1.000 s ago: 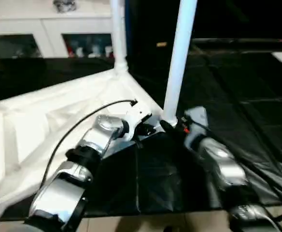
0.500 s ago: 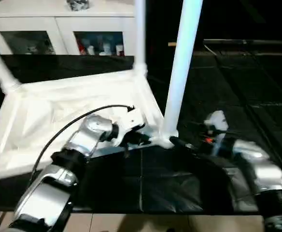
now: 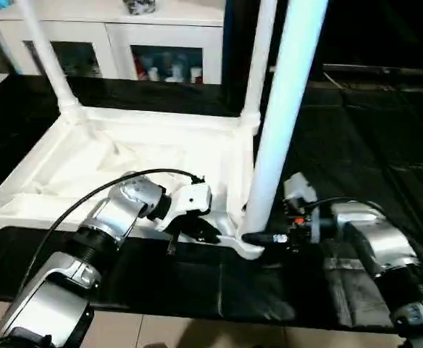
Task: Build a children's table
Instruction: Rotate leg to tighten
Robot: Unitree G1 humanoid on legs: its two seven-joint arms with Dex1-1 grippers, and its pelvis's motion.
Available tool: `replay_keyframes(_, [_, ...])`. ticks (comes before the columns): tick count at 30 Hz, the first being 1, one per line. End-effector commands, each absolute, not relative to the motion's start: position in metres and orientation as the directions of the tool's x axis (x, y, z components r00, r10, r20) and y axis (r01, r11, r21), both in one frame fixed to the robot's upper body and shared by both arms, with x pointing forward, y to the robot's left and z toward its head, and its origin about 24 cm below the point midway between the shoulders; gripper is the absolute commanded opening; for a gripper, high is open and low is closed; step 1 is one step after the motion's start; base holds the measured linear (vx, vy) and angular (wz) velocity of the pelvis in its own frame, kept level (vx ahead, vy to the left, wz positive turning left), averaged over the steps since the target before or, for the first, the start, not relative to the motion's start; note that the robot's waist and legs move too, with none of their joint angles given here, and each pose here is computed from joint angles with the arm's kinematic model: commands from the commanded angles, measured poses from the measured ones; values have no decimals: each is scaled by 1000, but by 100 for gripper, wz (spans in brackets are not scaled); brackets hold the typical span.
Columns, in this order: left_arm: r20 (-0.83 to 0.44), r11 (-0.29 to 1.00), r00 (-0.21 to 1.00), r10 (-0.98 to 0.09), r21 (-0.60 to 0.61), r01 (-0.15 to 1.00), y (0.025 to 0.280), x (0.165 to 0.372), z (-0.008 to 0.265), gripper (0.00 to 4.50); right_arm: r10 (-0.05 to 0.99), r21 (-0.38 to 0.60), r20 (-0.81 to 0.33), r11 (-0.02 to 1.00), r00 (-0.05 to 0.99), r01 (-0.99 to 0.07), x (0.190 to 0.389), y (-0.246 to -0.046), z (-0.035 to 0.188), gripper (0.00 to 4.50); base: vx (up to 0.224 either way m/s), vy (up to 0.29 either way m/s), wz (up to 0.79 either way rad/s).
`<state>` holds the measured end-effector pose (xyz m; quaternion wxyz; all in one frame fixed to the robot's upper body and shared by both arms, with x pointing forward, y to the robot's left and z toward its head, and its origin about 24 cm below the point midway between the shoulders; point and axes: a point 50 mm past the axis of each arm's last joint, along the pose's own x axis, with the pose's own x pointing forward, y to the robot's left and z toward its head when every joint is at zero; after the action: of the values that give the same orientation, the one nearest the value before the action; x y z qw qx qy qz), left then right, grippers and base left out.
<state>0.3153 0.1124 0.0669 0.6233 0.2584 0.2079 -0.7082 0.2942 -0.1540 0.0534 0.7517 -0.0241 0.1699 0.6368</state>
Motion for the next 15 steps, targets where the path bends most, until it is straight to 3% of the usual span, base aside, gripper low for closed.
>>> replay_keyframes(1, [-656,-196,-158,-738,-16,981,111,307,58,0,951,173,-287,166,112,-971,298,-153,59,330,0,0,0])
replay_keyframes(8, [-661,-197,-161,-733,-20,980,111,305,57,0,958,199,-276,135,76,-971,297,-152,58,256,0,0,0])
replay_keyframes(15, [-668,-182,-145,-730,-15,983,112,307,56,0,962,224,-270,112,49,-968,295,-152,56,225,0,0,0])
